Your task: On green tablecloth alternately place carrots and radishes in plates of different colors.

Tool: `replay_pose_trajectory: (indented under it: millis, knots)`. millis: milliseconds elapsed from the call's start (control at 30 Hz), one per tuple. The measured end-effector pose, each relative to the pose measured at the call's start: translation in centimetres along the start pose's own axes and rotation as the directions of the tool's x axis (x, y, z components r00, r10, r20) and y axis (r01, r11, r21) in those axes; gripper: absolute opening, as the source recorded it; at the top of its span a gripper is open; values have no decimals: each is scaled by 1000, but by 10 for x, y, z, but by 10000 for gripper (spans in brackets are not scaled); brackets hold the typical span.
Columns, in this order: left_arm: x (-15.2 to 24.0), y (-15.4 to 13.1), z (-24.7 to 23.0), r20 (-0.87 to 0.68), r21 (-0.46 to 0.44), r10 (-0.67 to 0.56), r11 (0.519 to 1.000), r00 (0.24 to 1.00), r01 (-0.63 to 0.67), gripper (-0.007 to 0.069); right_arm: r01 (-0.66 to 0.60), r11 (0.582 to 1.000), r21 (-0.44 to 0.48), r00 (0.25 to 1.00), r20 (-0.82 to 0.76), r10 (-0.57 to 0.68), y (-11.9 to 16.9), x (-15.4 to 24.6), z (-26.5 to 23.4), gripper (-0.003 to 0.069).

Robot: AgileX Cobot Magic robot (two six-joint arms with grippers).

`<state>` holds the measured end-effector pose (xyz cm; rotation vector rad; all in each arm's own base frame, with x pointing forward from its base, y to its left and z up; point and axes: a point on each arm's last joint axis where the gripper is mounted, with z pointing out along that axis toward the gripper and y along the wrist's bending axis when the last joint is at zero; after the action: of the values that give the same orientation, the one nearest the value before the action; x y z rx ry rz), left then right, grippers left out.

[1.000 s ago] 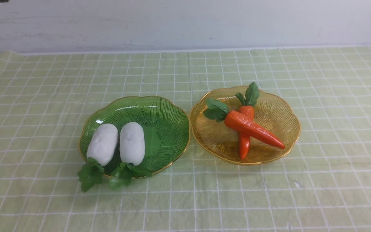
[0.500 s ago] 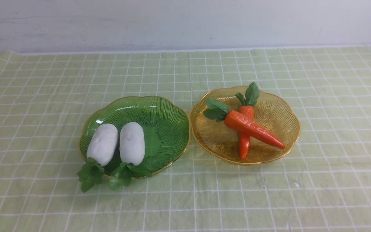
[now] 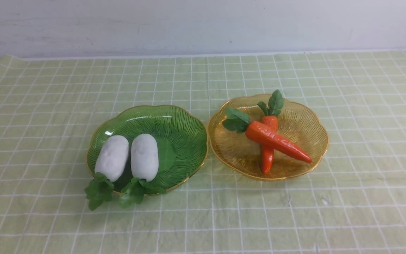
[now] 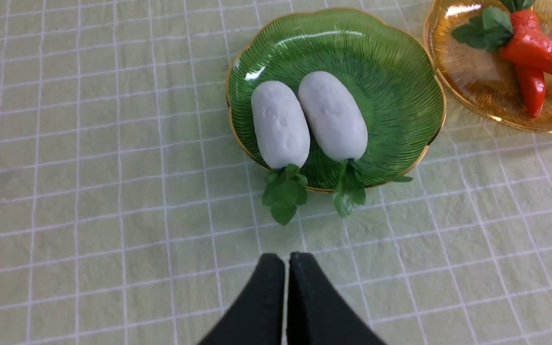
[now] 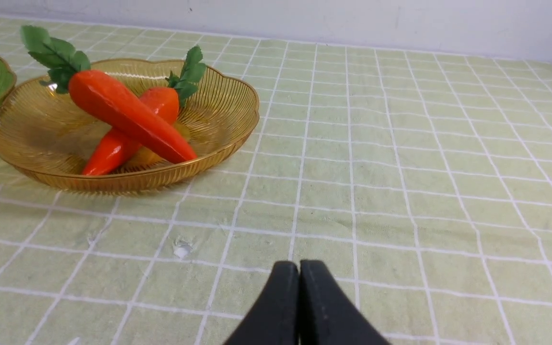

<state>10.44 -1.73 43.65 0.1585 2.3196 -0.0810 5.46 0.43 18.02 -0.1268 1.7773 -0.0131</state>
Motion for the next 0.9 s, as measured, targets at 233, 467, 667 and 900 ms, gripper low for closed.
replay_pose_trajectory:
  millis: [233,467,667,900]
  knots:
    - [8,0,11,-49,0,0,1000,999,0,-8,-4,1000,0,1000,-1,4,0,0,0,-13]
    - [7,0,11,-48,2,-1,1000,999,1,-8,-4,1000,0,1000,-1,4,0,0,0,-13]
    - [15,0,-2,-2,5,29,1000,1000,-29,-8,-4,1000,0,1000,-1,4,0,0,0,-13]
    - [74,-4,-27,102,85,38,995,994,-47,-8,-4,1000,0,1000,-2,4,0,0,0,-13]
